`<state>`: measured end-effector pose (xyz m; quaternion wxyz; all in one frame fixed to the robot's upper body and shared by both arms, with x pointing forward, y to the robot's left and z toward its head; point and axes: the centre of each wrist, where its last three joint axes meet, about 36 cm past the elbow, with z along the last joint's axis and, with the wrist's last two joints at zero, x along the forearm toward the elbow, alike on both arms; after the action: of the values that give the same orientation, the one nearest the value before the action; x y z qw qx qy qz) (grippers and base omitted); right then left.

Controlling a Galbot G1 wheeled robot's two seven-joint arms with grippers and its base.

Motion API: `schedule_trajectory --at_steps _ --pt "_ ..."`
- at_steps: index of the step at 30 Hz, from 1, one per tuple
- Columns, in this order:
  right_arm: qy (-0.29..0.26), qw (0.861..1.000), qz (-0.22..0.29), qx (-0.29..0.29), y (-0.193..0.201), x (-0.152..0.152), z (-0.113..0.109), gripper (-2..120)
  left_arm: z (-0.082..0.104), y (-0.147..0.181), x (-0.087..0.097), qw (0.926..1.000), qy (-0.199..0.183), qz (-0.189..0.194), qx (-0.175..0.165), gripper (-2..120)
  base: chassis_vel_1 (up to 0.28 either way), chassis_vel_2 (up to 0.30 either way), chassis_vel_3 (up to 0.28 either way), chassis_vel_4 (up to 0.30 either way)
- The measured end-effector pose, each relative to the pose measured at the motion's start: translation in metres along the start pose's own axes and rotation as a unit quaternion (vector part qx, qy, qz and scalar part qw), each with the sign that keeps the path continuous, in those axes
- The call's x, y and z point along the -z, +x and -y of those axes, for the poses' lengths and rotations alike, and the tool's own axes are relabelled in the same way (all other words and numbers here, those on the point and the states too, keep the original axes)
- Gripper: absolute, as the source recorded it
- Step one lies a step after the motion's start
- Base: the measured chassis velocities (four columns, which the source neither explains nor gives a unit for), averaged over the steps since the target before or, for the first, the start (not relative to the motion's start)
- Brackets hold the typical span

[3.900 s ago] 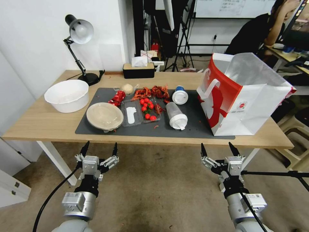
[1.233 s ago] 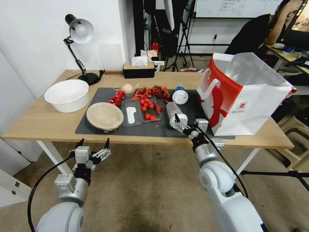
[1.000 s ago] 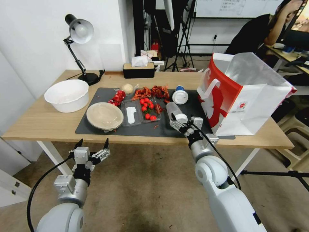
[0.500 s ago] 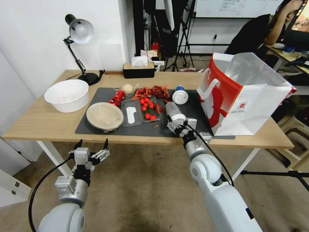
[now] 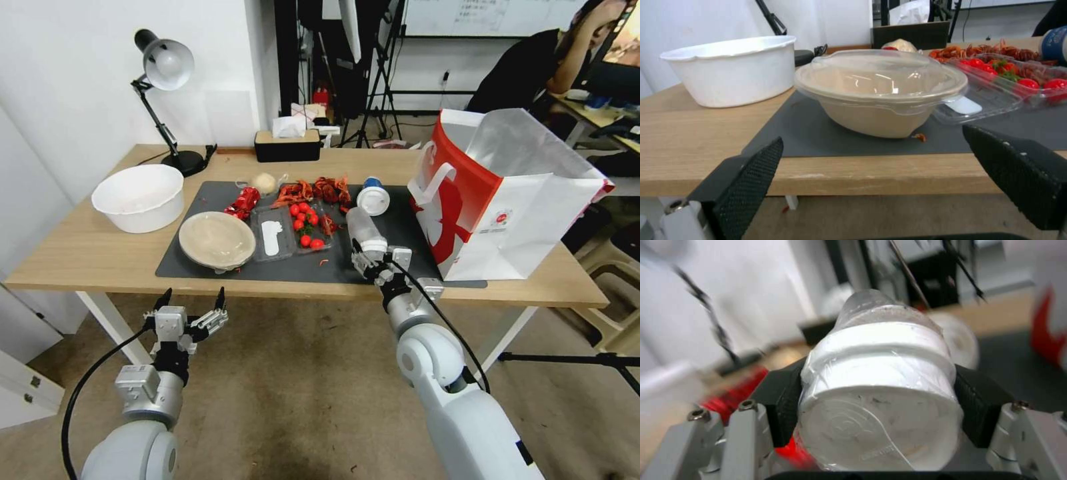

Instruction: Pick up the trash from the table and place it into the takeout bag.

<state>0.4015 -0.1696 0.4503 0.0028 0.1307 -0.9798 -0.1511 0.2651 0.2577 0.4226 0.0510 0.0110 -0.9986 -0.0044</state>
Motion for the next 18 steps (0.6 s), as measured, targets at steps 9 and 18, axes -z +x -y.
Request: schedule_trajectory --at_steps 9,18 --pt "-0.028 0.981 0.157 0.114 0.006 0.091 0.015 67 0.003 0.001 -0.002 1.0000 -0.003 0.001 -0.001 100 0.000 0.000 0.000 0.000" --pt "0.031 0.976 0.215 -0.023 0.001 0.184 0.071 67 0.005 0.004 -0.003 1.0000 -0.007 0.003 -0.001 100 0.000 0.000 0.000 0.000"
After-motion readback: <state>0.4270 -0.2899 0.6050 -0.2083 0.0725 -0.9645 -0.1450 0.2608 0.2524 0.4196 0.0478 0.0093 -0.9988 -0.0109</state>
